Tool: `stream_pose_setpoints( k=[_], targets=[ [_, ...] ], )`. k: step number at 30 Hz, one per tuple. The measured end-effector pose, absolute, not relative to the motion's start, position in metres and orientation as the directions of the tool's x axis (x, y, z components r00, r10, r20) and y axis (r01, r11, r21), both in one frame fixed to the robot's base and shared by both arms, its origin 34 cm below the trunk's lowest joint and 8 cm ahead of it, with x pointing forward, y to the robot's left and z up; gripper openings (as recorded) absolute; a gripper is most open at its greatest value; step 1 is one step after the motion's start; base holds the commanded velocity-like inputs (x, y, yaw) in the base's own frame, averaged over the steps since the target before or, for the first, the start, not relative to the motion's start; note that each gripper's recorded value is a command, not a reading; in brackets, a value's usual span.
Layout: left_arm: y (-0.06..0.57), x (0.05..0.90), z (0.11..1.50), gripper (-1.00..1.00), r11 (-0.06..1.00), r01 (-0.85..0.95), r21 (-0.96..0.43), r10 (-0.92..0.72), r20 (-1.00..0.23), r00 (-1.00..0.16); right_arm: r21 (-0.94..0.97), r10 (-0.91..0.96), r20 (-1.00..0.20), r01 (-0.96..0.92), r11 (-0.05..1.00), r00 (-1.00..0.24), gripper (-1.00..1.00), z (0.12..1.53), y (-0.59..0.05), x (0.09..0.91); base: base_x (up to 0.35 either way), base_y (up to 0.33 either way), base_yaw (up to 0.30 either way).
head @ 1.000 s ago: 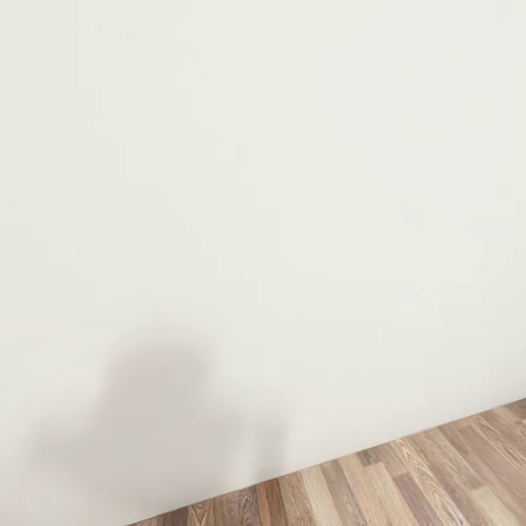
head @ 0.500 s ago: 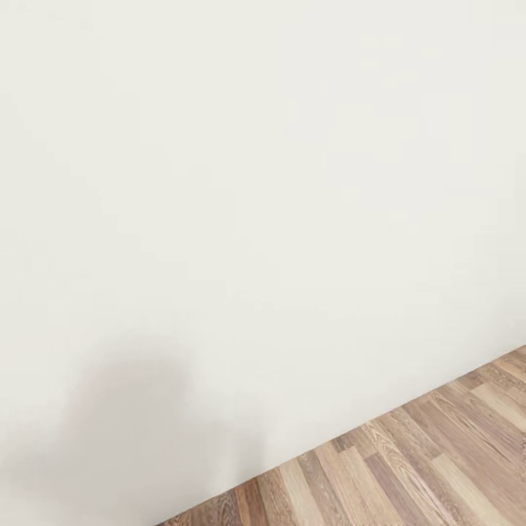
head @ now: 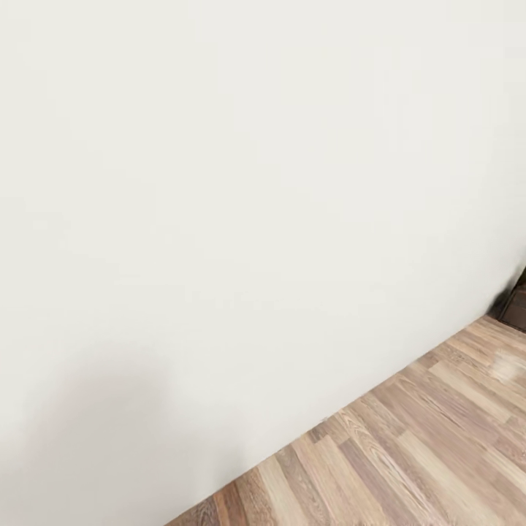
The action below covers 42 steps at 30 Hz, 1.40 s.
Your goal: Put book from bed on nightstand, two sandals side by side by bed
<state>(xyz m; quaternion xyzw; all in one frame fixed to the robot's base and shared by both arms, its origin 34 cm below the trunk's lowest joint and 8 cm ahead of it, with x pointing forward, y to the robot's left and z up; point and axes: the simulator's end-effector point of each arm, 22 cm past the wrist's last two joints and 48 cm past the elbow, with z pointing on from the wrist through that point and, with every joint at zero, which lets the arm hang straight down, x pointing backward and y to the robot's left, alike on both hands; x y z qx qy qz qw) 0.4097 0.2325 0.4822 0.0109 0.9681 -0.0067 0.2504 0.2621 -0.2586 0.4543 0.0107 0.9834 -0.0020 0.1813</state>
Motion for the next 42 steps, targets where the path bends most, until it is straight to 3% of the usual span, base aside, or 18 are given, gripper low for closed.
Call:
stream_pose_setpoints(
  k=[42],
  targets=[
    [0.2326, 0.4097, 0.4822, 1.00, 1.000, 0.024, -0.008, 0.017, -0.485, -0.875, 0.000, 0.020, -0.357, 0.022, 1.000, -0.934, 1.00, 0.4543, -0.2586, 0.2621, 0.000, 0.000, -0.283]
  ],
)
